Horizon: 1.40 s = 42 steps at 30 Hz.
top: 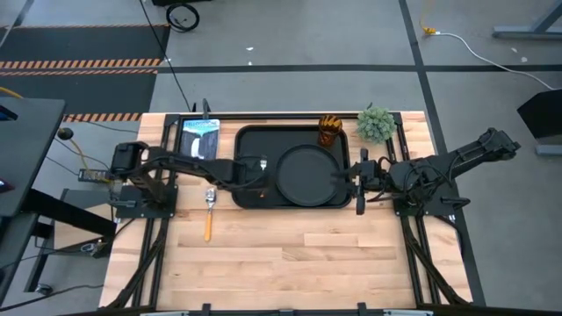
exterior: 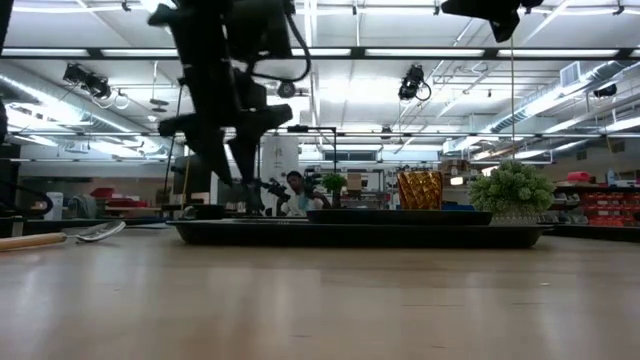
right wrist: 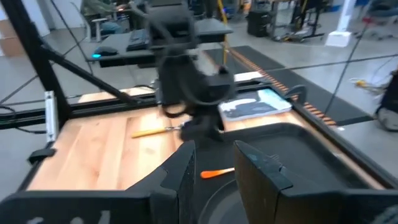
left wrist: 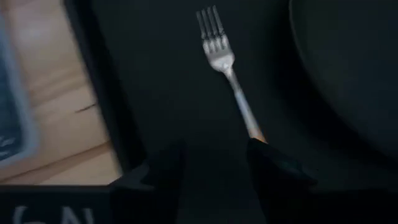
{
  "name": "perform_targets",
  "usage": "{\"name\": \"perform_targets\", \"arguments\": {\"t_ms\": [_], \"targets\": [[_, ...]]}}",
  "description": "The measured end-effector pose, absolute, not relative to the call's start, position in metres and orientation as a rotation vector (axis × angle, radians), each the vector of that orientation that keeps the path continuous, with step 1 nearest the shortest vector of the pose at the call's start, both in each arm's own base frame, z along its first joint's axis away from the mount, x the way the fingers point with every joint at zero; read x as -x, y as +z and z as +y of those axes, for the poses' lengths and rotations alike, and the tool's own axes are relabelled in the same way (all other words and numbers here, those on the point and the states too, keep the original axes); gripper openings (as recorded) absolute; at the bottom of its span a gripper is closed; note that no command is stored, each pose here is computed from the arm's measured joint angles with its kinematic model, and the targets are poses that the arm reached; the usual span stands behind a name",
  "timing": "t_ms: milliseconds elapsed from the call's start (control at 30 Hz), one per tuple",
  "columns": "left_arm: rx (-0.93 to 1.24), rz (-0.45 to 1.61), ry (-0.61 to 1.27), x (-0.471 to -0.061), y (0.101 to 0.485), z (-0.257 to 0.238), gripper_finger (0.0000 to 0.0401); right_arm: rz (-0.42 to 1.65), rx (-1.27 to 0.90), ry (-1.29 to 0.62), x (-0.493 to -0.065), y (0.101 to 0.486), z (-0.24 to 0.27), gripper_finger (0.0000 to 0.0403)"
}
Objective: Pick and place plate/cup/fork/spoon on tray
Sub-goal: Put the yellow spoon on the black tray to the left of the orange fork
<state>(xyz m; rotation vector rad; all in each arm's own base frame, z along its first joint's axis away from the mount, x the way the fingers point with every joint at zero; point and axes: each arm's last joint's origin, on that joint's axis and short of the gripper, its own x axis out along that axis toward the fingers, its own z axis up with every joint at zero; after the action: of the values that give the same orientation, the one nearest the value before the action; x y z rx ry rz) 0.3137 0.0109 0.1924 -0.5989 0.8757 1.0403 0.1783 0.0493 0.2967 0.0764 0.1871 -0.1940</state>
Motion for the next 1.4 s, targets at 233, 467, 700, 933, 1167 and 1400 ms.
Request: {"name": "perform_targets", "arguments": {"t_ms": [233,467,700,933,1167,1400], "targets": [[0.469,0.916,1.035,-0.292,0.207,-0.025,0.0181,0.176,-0.060,-0.236,-0.179,0.298,0.046,0.0116],[0.337,0.987,0.976,-0.269,0.203,-0.059,0.0161,0.166,-0.068,-0.262,-0.179,0.298,0.046,0.0116],[0.440,0.997,0.975,-0.221,0.185,-0.081,0.0111,0.160,-0.099,-0.263,-0.179,0.298,0.046,0.0116],[0.588,0.924,0.993,-0.181,0.178,-0.098,0.0083,0.152,-0.109,-0.264,-0.179,0.299,0.046,0.0116],[0.706,0.858,1.044,-0.164,0.174,-0.111,0.0097,0.155,-0.108,-0.264,-0.179,0.299,0.046,0.0116],[0.771,0.825,1.060,-0.160,0.174,-0.117,0.0151,0.160,-0.105,-0.264,-0.179,0.298,0.046,0.0116]]}}
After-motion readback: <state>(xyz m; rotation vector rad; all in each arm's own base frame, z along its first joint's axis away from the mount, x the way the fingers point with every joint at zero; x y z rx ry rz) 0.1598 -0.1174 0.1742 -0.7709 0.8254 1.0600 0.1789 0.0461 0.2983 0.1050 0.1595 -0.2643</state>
